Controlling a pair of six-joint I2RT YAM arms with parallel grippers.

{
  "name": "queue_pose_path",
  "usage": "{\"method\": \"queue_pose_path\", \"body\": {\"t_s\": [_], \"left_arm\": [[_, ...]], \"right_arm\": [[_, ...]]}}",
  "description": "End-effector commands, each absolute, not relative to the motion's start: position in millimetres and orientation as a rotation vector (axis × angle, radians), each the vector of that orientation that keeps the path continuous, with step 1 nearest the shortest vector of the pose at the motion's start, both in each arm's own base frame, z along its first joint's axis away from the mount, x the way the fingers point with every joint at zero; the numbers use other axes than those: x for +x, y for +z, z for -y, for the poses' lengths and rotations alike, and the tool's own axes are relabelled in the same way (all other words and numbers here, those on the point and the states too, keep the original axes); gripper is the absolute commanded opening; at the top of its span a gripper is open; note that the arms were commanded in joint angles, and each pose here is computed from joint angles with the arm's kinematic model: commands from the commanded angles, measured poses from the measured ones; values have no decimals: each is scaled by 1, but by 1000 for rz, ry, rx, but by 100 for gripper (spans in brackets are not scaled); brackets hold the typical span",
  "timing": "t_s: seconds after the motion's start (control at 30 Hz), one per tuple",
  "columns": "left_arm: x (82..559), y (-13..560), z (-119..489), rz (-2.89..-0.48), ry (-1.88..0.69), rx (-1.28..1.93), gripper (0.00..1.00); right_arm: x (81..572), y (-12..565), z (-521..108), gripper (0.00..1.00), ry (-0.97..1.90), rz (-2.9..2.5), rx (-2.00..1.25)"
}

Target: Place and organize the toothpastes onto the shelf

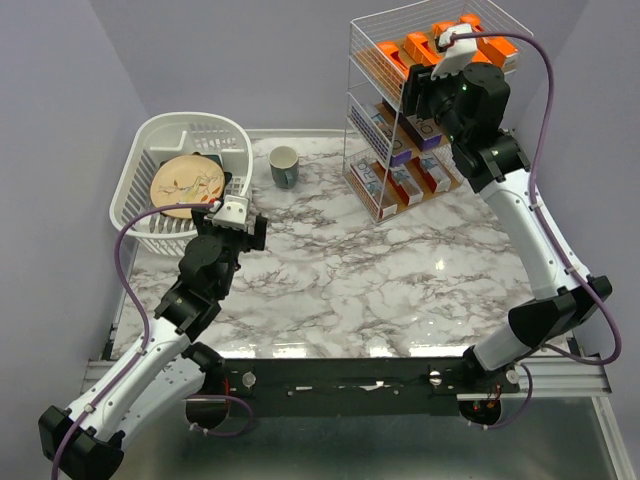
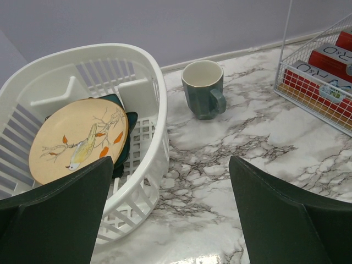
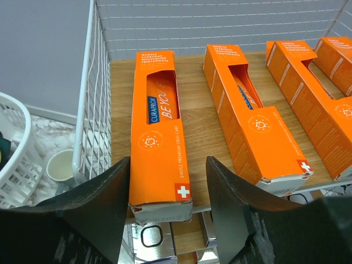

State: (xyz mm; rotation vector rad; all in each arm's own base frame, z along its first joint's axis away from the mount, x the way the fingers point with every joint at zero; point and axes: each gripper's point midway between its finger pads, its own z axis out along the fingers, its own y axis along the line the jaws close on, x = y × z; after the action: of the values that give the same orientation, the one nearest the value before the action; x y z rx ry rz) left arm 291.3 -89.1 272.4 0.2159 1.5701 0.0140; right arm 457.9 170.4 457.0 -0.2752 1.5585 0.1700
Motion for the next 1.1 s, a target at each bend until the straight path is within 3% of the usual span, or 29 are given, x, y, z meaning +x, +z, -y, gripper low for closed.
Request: {"method": "queue_pose_path", "body": {"t_s": [0.0, 0.2, 0.53, 0.87, 1.07], "left_arm": [[292, 276, 91, -1553, -15, 205, 99], [292, 276, 93, -1554, -25, 210, 99], [282, 290, 79, -1520, -25, 148, 99], [251, 323, 36, -1412, -31, -84, 99], [226, 326, 5, -1369, -30, -237, 99]], "right_arm": [[436, 484, -172, 65, 207, -1471, -307], [407, 504, -165, 66, 232, -1417, -319], [309, 518, -103, 87, 159, -1314, -226], [222, 428, -19, 100, 1, -1363, -12], [179, 374, 20, 100, -57, -1352, 120]]}}
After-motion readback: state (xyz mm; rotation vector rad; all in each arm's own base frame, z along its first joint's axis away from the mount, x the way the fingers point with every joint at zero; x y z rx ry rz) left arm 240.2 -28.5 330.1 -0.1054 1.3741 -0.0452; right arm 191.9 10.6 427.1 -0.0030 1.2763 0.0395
